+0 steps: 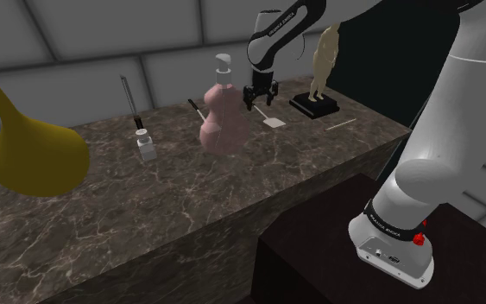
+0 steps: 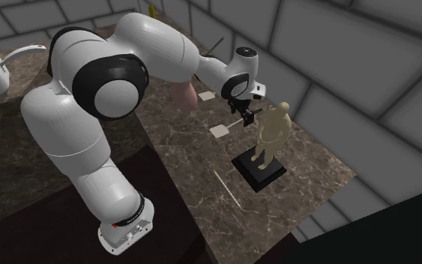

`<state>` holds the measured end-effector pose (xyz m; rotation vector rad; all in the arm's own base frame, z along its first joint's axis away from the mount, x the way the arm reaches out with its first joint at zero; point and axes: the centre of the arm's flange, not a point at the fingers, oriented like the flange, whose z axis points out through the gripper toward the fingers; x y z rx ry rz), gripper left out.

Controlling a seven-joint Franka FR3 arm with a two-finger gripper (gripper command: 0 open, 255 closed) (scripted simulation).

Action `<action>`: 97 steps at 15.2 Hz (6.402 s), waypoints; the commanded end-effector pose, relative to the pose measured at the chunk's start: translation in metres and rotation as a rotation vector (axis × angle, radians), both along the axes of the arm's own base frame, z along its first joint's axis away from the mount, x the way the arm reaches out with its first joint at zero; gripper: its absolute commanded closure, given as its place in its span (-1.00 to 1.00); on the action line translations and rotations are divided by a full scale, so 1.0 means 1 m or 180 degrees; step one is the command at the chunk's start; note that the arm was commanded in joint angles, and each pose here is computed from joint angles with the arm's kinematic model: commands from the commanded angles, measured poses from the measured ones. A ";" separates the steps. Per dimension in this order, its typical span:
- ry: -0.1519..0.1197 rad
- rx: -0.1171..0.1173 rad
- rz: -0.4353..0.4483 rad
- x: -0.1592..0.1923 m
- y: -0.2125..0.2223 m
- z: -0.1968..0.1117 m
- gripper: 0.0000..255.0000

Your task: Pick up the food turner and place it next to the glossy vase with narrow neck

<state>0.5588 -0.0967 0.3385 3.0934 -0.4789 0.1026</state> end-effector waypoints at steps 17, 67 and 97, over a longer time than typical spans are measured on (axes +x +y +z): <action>0.0000 0.0000 0.0000 0.000 0.000 0.037 1.00; 0.0000 0.0000 0.0000 0.000 0.000 0.301 1.00; 0.0000 0.0000 0.0000 -0.019 0.224 0.370 1.00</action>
